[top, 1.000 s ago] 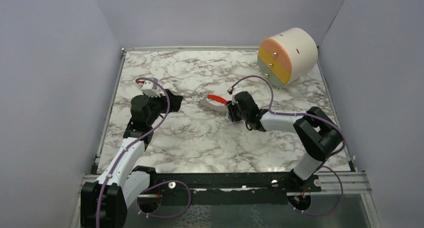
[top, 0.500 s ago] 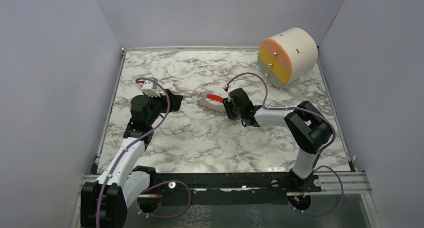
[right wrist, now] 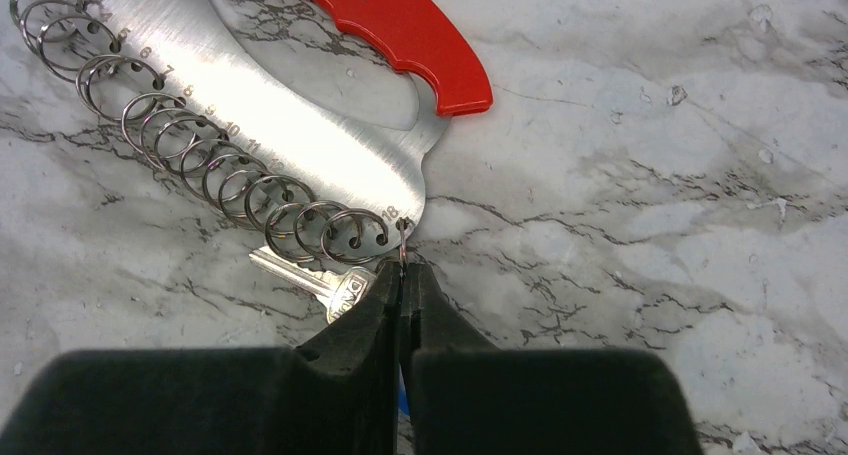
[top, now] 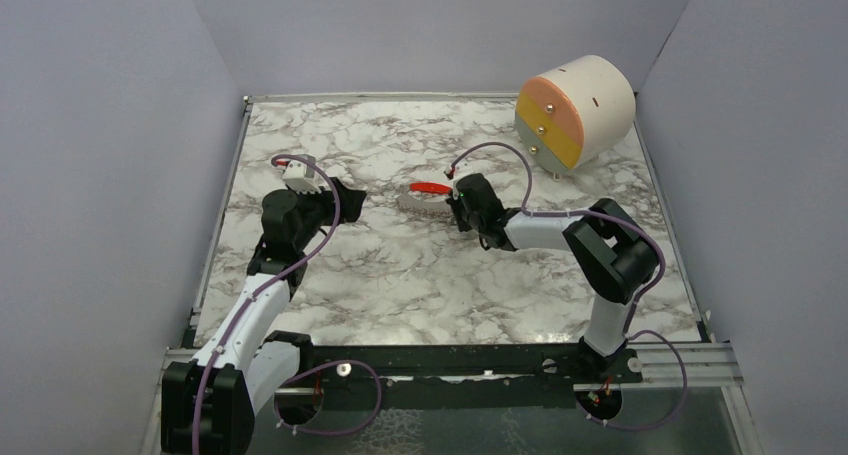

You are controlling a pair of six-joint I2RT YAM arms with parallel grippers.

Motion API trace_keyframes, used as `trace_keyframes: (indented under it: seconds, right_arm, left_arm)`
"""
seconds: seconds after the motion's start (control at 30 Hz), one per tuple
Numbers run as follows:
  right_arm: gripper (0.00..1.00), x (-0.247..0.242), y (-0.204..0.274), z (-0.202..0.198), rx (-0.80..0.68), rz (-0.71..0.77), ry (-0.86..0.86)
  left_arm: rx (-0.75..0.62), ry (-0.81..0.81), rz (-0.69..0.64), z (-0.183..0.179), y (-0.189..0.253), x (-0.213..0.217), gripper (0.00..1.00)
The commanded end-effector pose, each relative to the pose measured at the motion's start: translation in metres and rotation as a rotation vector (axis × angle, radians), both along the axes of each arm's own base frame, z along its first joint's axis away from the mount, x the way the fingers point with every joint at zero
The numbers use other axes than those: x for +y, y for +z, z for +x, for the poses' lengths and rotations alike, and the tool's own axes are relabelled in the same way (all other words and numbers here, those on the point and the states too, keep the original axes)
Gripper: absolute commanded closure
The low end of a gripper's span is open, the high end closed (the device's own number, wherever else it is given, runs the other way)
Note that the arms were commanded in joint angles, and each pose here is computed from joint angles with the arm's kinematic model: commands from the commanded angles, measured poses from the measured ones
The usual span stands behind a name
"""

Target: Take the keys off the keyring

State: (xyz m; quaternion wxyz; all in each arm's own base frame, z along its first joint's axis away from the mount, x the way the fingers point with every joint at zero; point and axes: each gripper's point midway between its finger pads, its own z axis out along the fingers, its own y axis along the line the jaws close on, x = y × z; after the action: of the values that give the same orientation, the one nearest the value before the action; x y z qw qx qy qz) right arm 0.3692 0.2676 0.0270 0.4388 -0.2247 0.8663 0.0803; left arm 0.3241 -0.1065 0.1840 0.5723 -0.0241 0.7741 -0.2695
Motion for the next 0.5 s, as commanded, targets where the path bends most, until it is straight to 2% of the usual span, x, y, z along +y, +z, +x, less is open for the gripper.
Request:
trace_keyframes:
  seconds: [0.0, 0.27, 0.47]
  right_arm:
    - [0.99, -0.005, 0.022, -0.007, -0.030, -0.009, 0.015]
    - [0.99, 0.004, 0.118, -0.003, -0.220, -0.026, 0.051]
    - [0.99, 0.013, 0.184, -0.019, -0.345, 0.025, 0.168]
  left_arm:
    - [-0.023, -0.015, -0.001, 0.001, 0.005, -0.001, 0.25]
    - [-0.063, -0.076, -0.044, -0.001, 0.027, -0.013, 0.30]
    - [-0.151, -0.139, -0.080, -0.008, 0.059, -0.022, 0.30]
